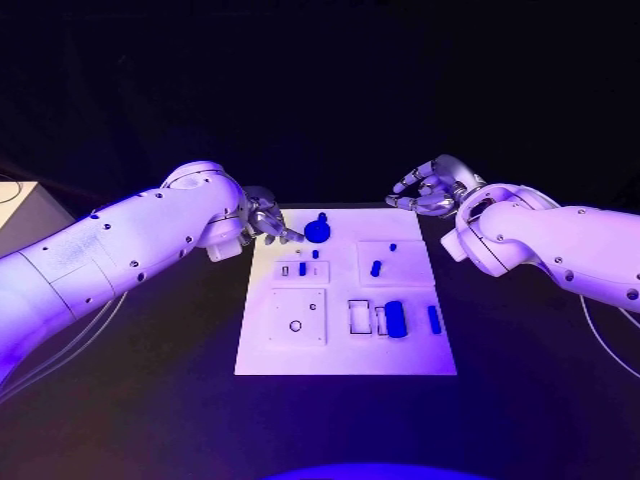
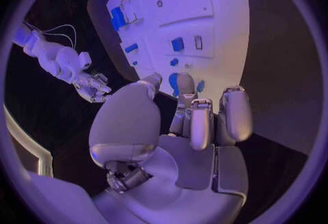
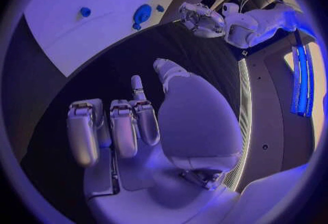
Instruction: Assemble the parts on the task board
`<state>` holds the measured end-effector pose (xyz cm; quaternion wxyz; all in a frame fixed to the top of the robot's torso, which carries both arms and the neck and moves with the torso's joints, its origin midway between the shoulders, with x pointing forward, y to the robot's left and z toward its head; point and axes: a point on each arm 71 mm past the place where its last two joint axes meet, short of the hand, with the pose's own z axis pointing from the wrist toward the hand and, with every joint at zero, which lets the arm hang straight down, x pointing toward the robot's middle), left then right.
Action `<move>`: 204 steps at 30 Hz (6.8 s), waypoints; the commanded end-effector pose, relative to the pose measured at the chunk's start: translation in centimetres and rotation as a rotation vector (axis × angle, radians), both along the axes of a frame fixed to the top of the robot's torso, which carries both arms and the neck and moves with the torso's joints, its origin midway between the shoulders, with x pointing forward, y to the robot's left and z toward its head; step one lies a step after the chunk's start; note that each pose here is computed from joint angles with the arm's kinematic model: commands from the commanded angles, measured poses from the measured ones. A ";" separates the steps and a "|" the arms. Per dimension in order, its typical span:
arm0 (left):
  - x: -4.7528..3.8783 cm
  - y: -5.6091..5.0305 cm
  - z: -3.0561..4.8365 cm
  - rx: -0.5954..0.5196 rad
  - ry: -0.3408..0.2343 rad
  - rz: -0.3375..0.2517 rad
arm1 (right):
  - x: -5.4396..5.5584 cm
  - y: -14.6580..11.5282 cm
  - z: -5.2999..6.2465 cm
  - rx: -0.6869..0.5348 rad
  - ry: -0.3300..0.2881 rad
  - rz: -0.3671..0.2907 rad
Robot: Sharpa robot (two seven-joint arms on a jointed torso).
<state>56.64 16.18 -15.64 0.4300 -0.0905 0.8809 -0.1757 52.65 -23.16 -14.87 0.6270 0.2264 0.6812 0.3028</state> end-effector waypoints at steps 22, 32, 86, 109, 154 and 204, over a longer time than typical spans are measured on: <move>3.70 2.4 0.87 -0.078 -0.027 0.174 | 0.0 0.1 0.2 0.003 -0.021 0.009; 4.07 2.5 0.11 -0.067 -0.005 0.189 | 0.0 0.4 0.4 0.006 -0.025 0.014; 3.98 0.8 -0.82 -0.091 0.039 0.162 | 0.3 1.1 0.7 0.015 -0.037 0.016; 4.13 0.8 -0.56 -0.164 0.009 0.191 | 0.4 1.1 0.5 0.005 -0.012 0.029; -1.28 1.7 -1.75 -0.122 -0.004 0.098 | -0.3 0.7 -0.7 -0.001 0.027 0.038; -3.16 0.2 -4.75 0.002 0.039 -0.010 | -0.3 0.6 -0.9 -0.004 0.036 0.040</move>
